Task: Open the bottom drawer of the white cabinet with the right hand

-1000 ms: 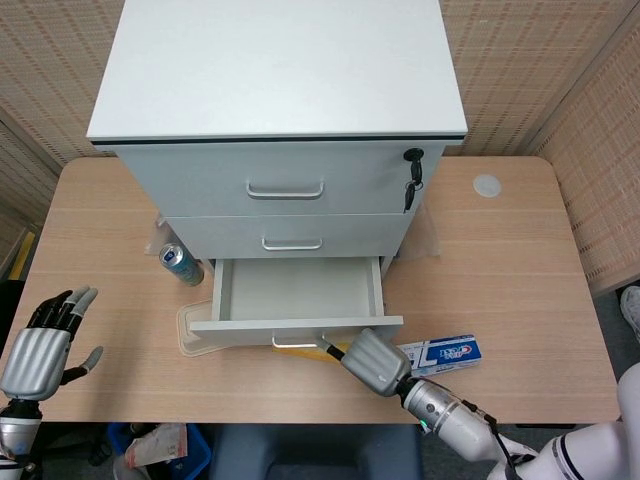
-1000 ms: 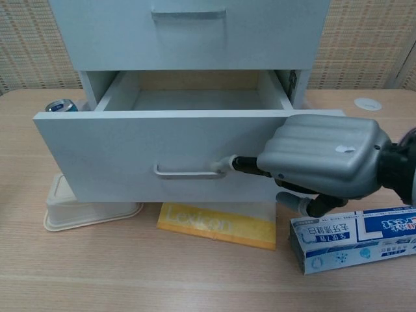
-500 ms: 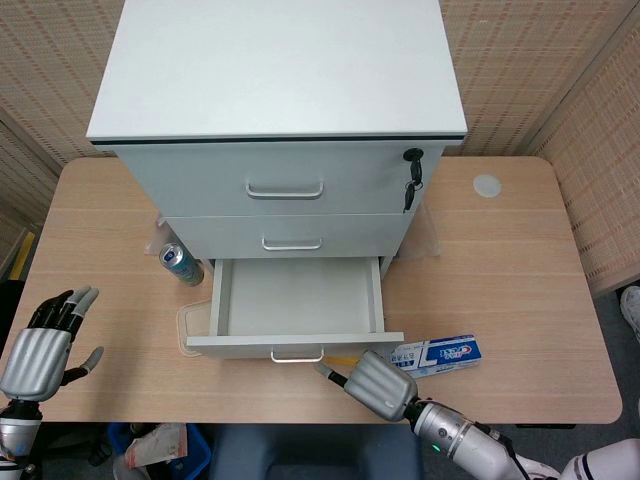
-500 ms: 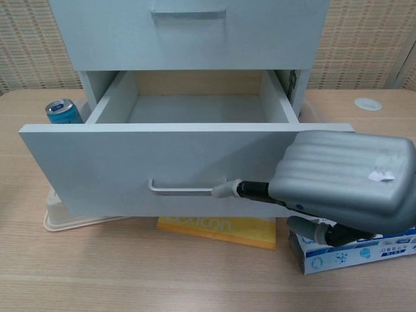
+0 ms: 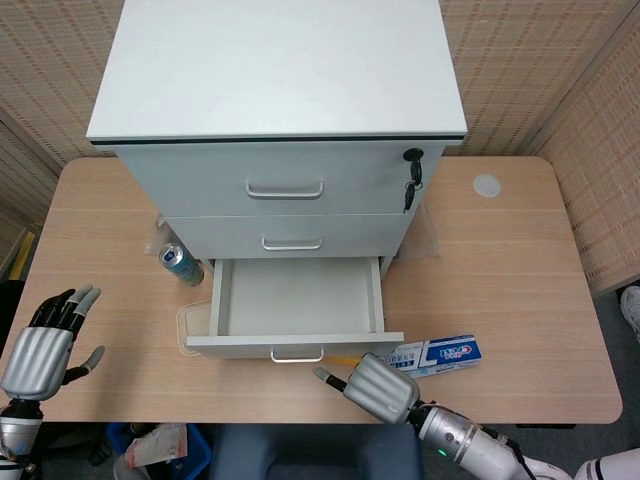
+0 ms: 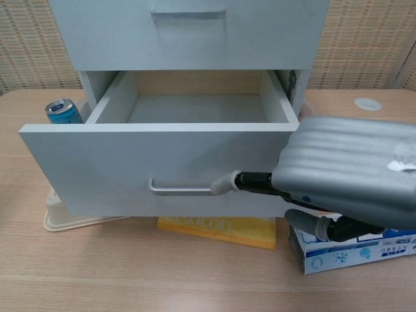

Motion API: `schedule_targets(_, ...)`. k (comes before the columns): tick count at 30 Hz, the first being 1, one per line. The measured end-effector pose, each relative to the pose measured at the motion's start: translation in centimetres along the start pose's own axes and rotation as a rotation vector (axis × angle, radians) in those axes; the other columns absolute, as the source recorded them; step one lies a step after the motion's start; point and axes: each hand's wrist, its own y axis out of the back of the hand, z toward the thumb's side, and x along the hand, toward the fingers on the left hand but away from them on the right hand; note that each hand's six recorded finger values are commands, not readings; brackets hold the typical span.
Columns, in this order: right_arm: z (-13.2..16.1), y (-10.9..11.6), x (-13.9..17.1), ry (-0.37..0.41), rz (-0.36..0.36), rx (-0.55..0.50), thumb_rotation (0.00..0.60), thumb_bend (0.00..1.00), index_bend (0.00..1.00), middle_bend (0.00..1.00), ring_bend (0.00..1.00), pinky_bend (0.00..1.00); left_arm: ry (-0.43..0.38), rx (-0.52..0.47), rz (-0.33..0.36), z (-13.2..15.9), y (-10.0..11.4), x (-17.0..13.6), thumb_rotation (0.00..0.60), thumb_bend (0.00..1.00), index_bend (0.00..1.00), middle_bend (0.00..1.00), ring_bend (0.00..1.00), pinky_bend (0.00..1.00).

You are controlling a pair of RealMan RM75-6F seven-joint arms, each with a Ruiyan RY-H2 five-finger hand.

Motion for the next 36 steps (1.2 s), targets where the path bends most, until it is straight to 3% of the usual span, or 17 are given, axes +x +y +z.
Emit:
schedule_targets(6,-1.7,2.1,1.4,-0.057,-0.105,0.014,0.600,0.49,0.12,0.80,0.84,0.84,0.004,-0.003,0.002,-0.1,0.1,0.1,0.600,0.26,0.09,0.13,0.11,0.15)
schedule_targets(12,-5.6,3.1,4.5,-0.226,-0.180,0.002,0.600,0.49,0.12,0.71,0.74,0.83,0.016,-0.002,-0.003,-0.5,0.1,0.3,0.600,0.26,0.09,0.13,0.11,0.16)
schedule_targets(16,-8.7,2.6,7.7,-0.379,-0.201,-0.012,0.600,0.46,0.12,0.61,0.63,0.75,0.014,-0.004,-0.003,-0.4,0.0,0.6,0.600,0.26,0.09,0.13,0.11,0.15)
schedule_targets(25,-13.5,-0.9,14.5,-0.652,-0.136,-0.063,0.600,0.31,0.12,0.51,0.50,0.65,0.012,-0.010,-0.005,-0.2,-0.1,0.9,0.600,0.26,0.09,0.13,0.11,0.15)
schedule_targets(31,-14.5,-3.5,17.5,-0.744,-0.081,-0.104,0.600,0.30,0.12,0.49,0.47,0.64,0.016,-0.017,0.001,0.1,-0.1,0.7,0.600,0.26,0.09,0.13,0.11,0.16)
schedule_targets(36,-14.9,-5.5,19.8,-0.814,-0.041,-0.148,0.600,0.30,0.12,0.43,0.39,0.56,0.025,-0.020,0.005,0.0,-0.2,0.5,0.600,0.26,0.09,0.13,0.11,0.15)
